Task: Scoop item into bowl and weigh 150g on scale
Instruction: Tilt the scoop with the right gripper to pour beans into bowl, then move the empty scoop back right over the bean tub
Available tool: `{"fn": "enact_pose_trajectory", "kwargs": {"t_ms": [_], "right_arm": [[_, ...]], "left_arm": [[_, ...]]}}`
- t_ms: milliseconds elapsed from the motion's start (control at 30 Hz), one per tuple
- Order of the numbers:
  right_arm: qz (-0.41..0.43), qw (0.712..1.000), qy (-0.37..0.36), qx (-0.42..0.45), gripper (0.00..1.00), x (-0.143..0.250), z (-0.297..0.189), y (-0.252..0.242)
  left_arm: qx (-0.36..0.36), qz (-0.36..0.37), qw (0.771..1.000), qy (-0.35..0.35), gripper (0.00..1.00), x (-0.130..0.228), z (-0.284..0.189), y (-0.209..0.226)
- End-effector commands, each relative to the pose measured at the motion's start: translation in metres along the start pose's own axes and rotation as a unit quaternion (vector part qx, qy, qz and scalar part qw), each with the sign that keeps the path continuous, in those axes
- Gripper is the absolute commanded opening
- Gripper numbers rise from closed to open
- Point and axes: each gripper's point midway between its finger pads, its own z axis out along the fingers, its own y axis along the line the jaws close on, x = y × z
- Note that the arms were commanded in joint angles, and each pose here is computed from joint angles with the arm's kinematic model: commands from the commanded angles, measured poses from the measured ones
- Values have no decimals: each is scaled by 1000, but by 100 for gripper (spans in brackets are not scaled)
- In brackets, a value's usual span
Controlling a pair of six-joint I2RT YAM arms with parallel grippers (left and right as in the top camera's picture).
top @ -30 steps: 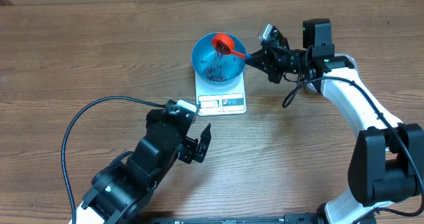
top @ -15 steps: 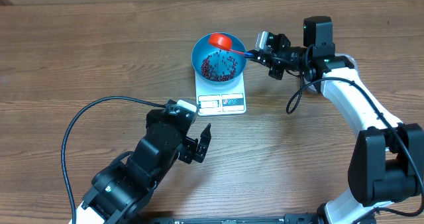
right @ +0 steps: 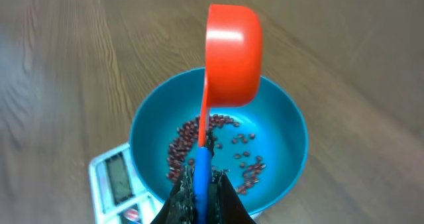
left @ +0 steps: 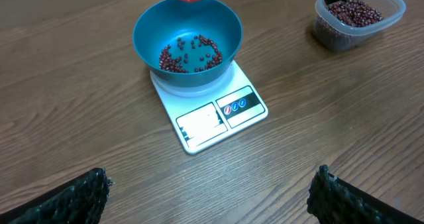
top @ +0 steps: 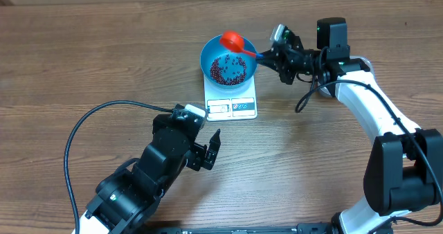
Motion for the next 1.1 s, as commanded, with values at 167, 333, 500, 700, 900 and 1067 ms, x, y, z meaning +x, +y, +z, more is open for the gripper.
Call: {"fn": "enact_pose_trajectory", "kwargs": {"t_ms": [167,333,500,700,900,1067], "right_arm": [[186,982,-39,13,4,-53,-17,-10],[254,963,-10,94,4,-69,-42,-25],[284,935,62,201,4,-70,-85,-31],[324,882,104,327,4,-63,-137,-36],[362,807,139,444,4,-40,-193,-37],[396,769,219,451,4,-2,-209,-15]], "left_arm": [[-4,8,1000,1,100,2,0,2],[-4,8,1000,1,100,2,0,2],[-4,8,1000,1,100,2,0,2],[-4,8,1000,1,100,2,0,2],[-4,8,1000,1,100,2,0,2],[-4,8,1000,1,99,2,0,2]]}}
